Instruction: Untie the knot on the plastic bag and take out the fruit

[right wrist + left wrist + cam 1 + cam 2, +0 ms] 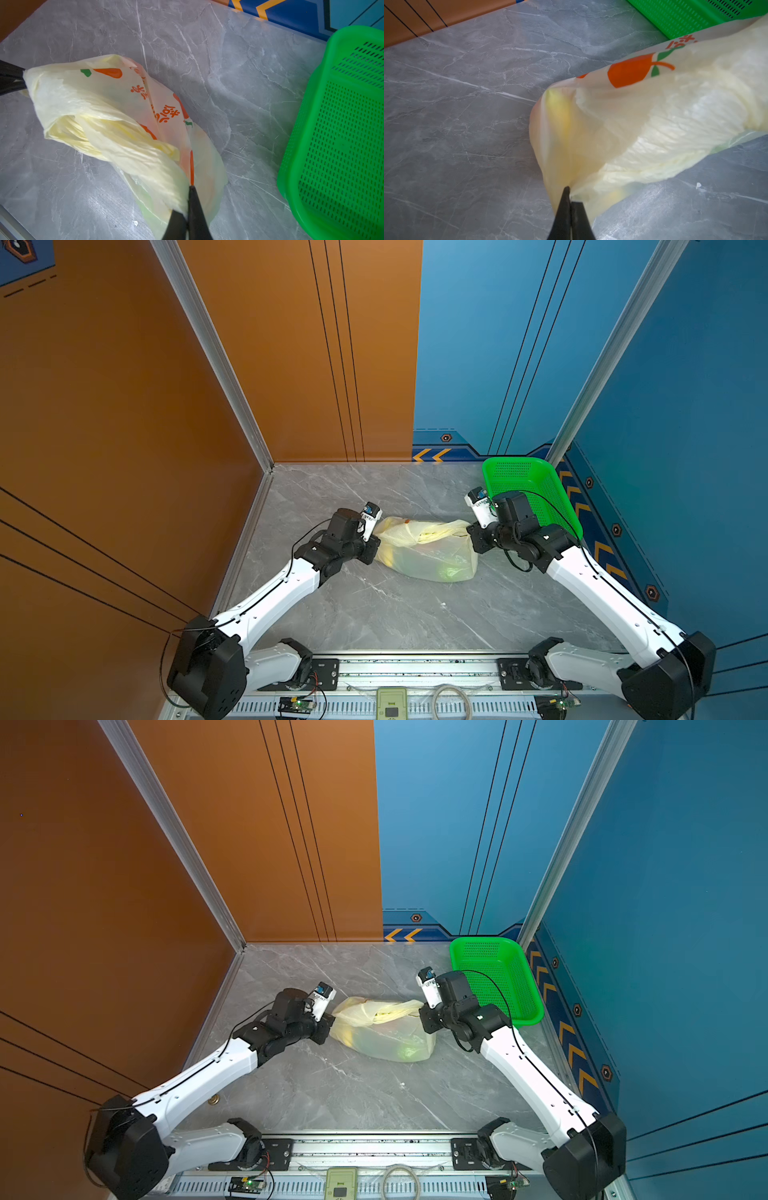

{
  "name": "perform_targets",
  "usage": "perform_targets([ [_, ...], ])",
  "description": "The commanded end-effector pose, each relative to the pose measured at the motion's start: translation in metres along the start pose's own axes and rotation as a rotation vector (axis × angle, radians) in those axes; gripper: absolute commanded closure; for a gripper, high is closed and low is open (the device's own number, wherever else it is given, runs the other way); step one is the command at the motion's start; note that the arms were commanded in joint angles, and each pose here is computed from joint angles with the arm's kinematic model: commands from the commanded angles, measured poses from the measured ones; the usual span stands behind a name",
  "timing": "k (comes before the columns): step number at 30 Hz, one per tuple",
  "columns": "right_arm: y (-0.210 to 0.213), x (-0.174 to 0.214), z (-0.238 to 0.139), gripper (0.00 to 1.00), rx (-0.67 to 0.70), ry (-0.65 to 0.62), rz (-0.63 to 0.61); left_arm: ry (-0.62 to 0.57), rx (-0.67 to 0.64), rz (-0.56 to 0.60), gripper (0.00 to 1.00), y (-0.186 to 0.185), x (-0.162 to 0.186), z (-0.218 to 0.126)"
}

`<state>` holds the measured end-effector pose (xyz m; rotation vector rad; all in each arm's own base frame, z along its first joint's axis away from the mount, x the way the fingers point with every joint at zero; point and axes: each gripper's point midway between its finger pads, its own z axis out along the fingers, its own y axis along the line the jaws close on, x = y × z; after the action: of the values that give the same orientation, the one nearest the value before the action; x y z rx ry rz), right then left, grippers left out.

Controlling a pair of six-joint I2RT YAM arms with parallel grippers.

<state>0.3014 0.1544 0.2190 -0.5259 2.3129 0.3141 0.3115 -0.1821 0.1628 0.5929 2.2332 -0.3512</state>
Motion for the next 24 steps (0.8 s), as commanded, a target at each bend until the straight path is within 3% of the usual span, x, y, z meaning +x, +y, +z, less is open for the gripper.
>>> perform_targets([
  [1, -0.008, 0.006, -0.008, 1.00, -0.019, -0.019, 0.113, 0.023, -0.047, -0.018, 1.00, 0.012, 0.009, -0.004],
  [4, -0.013, 0.003, -0.016, 1.00, -0.046, -0.061, 0.177, 0.019, -0.053, -0.021, 0.99, 0.013, 0.005, -0.006],
  [5, -0.012, 0.000, -0.018, 1.00, -0.061, -0.075, 0.188, 0.014, -0.053, -0.024, 0.87, 0.012, 0.002, -0.007],
  [8, -0.004, -0.010, -0.024, 1.00, -0.112, -0.102, 0.188, -0.031, -0.057, -0.014, 0.24, 0.005, -0.018, -0.014],
  [10, 0.001, -0.016, -0.028, 1.00, -0.140, -0.115, 0.191, -0.070, -0.061, 0.026, 0.02, -0.006, -0.036, -0.020],
  [15, 0.014, -0.032, -0.038, 1.00, -0.214, -0.166, 0.210, -0.155, 0.001, 0.101, 0.02, -0.048, -0.085, -0.029],
  [24, 0.017, -0.038, -0.041, 1.00, -0.228, -0.193, 0.221, -0.144, 0.139, 0.074, 0.02, -0.096, -0.107, -0.005],
])
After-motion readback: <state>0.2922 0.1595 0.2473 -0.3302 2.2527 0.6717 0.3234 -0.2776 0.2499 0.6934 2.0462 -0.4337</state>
